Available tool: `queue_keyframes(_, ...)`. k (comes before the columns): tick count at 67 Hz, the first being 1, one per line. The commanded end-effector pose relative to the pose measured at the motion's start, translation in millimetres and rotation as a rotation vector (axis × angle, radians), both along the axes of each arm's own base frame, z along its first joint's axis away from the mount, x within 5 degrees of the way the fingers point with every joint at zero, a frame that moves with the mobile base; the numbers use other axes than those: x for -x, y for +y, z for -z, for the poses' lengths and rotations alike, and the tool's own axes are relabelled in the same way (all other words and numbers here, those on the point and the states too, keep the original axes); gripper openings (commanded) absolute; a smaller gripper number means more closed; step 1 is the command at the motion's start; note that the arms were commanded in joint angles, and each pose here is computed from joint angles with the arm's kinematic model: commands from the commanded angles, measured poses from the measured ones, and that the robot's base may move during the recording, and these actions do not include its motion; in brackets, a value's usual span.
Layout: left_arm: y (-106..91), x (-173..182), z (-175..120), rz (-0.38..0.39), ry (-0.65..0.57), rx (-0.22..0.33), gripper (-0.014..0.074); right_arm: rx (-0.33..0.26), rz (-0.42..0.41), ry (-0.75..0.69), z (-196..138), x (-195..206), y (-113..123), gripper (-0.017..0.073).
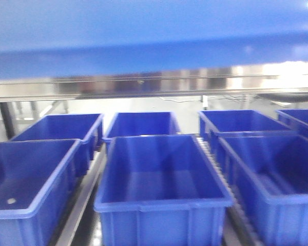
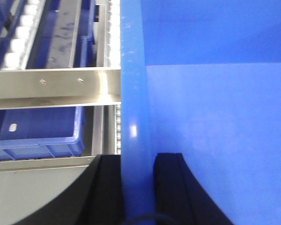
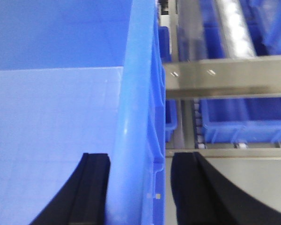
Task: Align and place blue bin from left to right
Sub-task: 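Hold the blue bin with both grippers while the base turns away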
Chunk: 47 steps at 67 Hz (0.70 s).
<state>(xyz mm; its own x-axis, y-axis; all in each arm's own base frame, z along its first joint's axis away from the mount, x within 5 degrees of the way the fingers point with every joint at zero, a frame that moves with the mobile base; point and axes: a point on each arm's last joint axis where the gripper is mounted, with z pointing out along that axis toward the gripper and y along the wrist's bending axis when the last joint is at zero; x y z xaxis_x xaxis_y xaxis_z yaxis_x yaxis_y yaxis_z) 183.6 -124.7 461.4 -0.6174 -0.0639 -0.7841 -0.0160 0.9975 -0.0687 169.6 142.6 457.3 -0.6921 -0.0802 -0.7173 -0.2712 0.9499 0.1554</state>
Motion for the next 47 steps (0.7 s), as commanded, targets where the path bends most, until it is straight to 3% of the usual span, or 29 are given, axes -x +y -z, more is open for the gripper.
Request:
queue_keyframes(1, -2.9, 3.9, -9.7, 0.056, -0.062, 0.051, -0.0111, -0.073, 0.017, -0.096, -12.3, -2.0, -1.5, -0.007)
queue_keyframes(47, -2.9, 3.9, -9.7, 0.056, -0.062, 0.051, -0.0111, -0.073, 0.017, -0.096, -12.3, -2.0, -1.5, -0.007)
